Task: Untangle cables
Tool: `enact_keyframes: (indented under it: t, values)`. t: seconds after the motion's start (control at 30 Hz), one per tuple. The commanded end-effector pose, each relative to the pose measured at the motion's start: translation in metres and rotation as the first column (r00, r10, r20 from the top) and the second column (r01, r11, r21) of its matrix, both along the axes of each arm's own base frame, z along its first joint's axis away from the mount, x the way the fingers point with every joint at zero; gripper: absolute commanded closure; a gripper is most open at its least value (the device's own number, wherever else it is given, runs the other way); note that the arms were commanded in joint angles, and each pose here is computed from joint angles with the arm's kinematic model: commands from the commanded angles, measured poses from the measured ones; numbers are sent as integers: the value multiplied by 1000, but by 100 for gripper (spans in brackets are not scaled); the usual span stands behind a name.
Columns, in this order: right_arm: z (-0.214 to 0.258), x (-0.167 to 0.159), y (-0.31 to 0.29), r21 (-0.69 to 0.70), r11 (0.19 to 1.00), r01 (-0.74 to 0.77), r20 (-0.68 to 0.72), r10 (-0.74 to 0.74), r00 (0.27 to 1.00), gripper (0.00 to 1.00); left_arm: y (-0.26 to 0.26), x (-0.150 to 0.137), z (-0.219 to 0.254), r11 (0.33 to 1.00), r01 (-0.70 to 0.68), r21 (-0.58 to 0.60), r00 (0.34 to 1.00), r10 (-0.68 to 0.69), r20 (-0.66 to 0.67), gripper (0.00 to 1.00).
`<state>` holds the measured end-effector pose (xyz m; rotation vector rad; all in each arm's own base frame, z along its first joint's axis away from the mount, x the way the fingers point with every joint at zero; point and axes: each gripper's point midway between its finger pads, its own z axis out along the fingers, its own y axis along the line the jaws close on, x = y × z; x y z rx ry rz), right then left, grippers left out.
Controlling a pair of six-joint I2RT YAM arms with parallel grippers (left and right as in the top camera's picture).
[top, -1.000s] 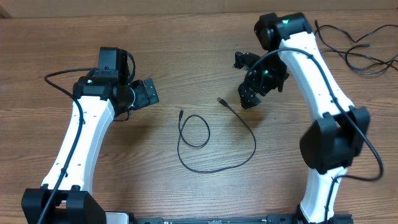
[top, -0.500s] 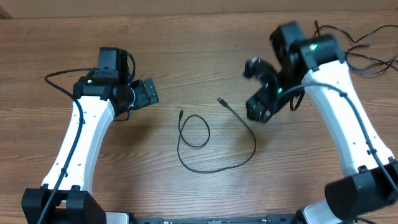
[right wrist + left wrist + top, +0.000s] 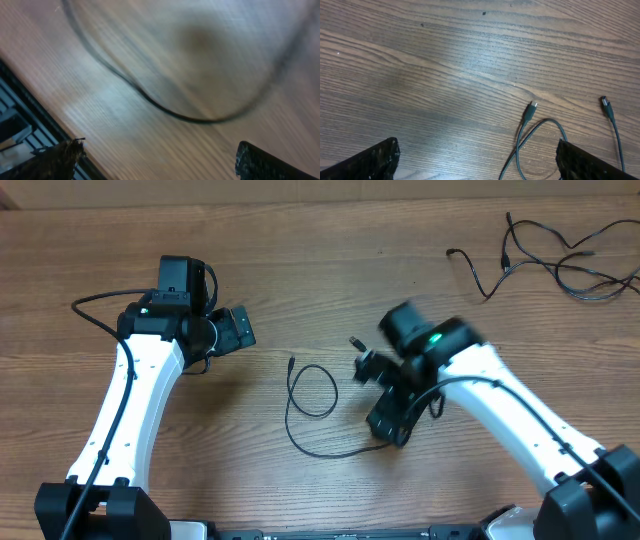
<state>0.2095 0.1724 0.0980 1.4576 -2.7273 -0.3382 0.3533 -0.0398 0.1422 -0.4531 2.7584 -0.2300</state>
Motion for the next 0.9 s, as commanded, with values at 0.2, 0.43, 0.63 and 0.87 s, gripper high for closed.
enact_keyframes:
  t: [0.2, 0.43, 0.63, 0.87]
  values:
    - [-26, -52, 63, 48, 978, -201, 48, 198, 979, 0, 2, 4, 4, 1000, 9, 10, 1000, -9, 14, 1]
    - [-44, -44, 79, 67, 972, -224, 155, 212, 965, 0, 2, 4, 4, 1000, 9, 10, 1000, -9, 14, 1]
    - [-58, -39, 76, 54, 974, -221, 195, 207, 959, 0, 2, 4, 4, 1000, 9, 10, 1000, -9, 14, 0]
    - [-73, -41, 69, 44, 975, -218, 206, 205, 957, 0, 2, 4, 4, 1000, 9, 10, 1000, -9, 14, 0]
